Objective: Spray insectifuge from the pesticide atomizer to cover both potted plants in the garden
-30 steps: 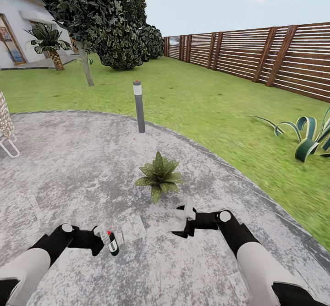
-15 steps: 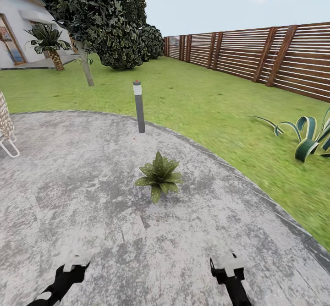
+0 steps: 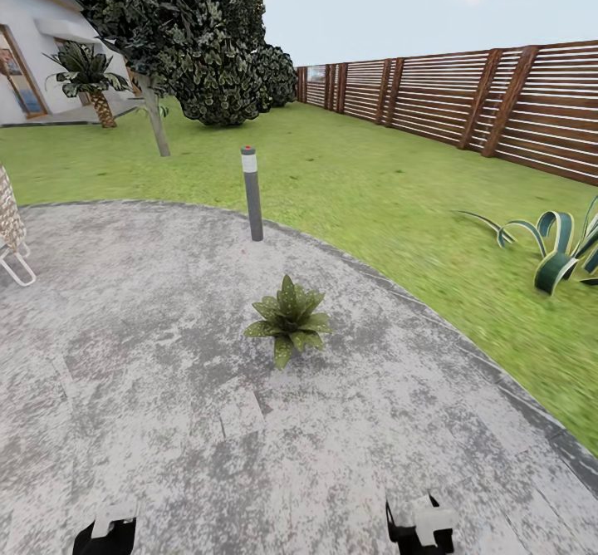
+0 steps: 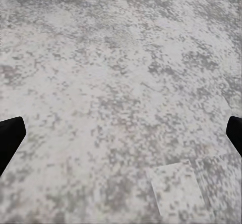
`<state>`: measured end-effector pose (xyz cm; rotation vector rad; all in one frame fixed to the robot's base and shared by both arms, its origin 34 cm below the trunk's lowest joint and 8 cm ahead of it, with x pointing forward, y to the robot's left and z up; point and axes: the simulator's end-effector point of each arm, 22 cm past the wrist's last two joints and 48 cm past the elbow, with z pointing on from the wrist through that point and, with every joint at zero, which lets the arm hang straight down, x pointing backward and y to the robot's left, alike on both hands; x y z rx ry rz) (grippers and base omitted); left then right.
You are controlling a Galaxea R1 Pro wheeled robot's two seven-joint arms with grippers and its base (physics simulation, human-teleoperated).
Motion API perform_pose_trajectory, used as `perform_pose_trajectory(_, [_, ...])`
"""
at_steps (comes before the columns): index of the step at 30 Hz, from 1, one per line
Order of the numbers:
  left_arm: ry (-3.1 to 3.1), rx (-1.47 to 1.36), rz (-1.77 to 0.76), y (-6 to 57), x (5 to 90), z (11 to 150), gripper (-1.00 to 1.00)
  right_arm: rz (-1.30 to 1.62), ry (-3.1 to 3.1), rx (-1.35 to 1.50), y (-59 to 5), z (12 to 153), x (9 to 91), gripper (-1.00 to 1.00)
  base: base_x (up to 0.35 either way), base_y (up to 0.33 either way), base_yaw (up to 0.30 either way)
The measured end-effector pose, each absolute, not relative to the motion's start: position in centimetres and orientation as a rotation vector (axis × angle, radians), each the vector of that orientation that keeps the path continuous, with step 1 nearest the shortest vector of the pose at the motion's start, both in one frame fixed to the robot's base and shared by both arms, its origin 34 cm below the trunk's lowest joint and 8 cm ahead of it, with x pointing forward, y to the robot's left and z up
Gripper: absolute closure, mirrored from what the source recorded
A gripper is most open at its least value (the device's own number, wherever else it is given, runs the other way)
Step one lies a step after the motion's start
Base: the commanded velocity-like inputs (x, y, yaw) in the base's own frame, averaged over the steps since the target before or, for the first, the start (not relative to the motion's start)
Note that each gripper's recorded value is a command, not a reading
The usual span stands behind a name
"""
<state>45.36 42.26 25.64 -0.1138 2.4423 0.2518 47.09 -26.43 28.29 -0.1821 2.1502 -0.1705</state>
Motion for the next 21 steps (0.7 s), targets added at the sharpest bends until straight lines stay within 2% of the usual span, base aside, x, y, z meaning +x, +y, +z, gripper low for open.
perform_pose_trajectory(18, [2.442,-0.118,0.251,42.2,45.4,25.6,1.00,-0.168,2.190,-0.187,-26.4,27.3,44.4,-1.00,0.000,0.000,0.000])
perform_pose_trajectory(21, [2.440,-0.116,0.250,42.2,45.4,25.7,1.00,-0.136,2.192,-0.186,-24.6,27.2,44.3,-1.00,0.000,0.000,0.000])
